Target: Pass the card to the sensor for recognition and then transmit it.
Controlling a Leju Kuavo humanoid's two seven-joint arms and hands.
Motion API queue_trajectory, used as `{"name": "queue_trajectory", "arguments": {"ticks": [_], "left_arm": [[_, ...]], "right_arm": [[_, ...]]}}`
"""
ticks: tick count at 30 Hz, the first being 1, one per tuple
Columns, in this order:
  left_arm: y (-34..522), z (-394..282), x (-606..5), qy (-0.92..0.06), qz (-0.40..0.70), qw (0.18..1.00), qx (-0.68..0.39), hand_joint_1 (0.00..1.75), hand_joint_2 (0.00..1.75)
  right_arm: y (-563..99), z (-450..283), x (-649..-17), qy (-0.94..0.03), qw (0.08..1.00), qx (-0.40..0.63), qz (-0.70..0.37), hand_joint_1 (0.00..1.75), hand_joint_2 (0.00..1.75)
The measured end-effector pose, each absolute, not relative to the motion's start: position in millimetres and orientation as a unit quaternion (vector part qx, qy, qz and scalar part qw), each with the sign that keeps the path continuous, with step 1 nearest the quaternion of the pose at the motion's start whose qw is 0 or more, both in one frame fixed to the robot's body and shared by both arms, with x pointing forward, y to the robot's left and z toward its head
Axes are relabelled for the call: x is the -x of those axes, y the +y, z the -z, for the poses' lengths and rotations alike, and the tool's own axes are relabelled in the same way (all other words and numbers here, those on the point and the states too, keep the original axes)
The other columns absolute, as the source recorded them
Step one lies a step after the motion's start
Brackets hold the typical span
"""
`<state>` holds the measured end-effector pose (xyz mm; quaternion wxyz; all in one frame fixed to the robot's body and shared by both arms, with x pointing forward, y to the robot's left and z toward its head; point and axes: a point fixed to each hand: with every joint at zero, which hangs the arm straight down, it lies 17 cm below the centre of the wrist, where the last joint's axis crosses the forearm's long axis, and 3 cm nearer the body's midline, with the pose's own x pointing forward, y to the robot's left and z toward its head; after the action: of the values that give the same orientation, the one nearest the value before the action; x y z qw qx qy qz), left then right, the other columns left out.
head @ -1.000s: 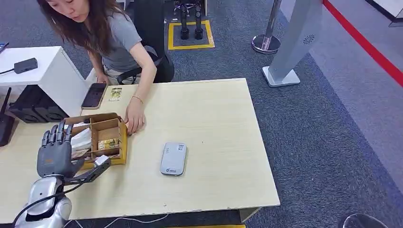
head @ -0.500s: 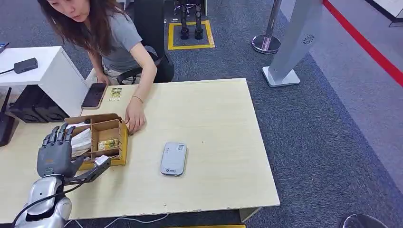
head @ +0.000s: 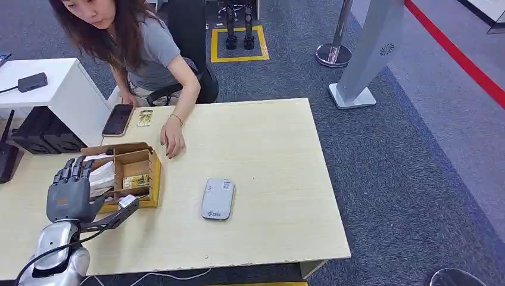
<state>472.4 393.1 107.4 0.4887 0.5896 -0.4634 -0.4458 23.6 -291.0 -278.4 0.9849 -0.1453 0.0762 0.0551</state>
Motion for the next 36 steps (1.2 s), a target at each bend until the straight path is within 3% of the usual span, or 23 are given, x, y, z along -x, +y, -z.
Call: {"name": "queue_trajectory", "arguments": {"ticks": [5,8,9,10,11,12,18,23,36], "left_arm": [[393,-107,-472,-0.463,0.446,0.489,-0.589,0.28,1.75],[393,-106,-472,-0.462,0.447,0.49,-0.588,0.4,1.75],[393,-106,-472,-0.462,0.447,0.491,-0.588,0.52,1.75],[393,-106,-472,-0.461,0.448,0.491,-0.588,0.79,1.75],[393,-105,-472,-0.461,0.448,0.493,-0.587,1.24,1.75],[393,-104,-472,-0.46,0.449,0.494,-0.585,1.36,1.75],[393,-88,-469,-0.45,0.457,0.521,-0.562,1.73,1.75],[386,-57,-449,-0.456,0.45,0.534,-0.551,1.75,1.75],[385,-51,-449,-0.455,0.448,0.548,-0.541,1.75,1.75]], "right_arm": [[-291,278,-24,0.076,0.985,0.146,-0.055,0.0,0.0],[-292,278,-24,0.076,0.985,0.147,-0.055,0.0,0.0],[-292,278,-24,0.076,0.985,0.148,-0.054,0.0,0.0],[-292,278,-24,0.076,0.984,0.149,-0.054,0.0,0.0],[-293,278,-24,0.076,0.984,0.15,-0.053,0.0,0.0],[-294,278,-24,0.076,0.984,0.152,-0.053,0.0,0.0],[-298,275,-12,0.113,0.979,0.162,-0.057,0.0,0.0],[-307,272,12,0.151,0.972,0.17,-0.059,0.0,0.0],[-318,271,12,0.151,0.969,0.188,-0.056,0.0,0.0]]}}
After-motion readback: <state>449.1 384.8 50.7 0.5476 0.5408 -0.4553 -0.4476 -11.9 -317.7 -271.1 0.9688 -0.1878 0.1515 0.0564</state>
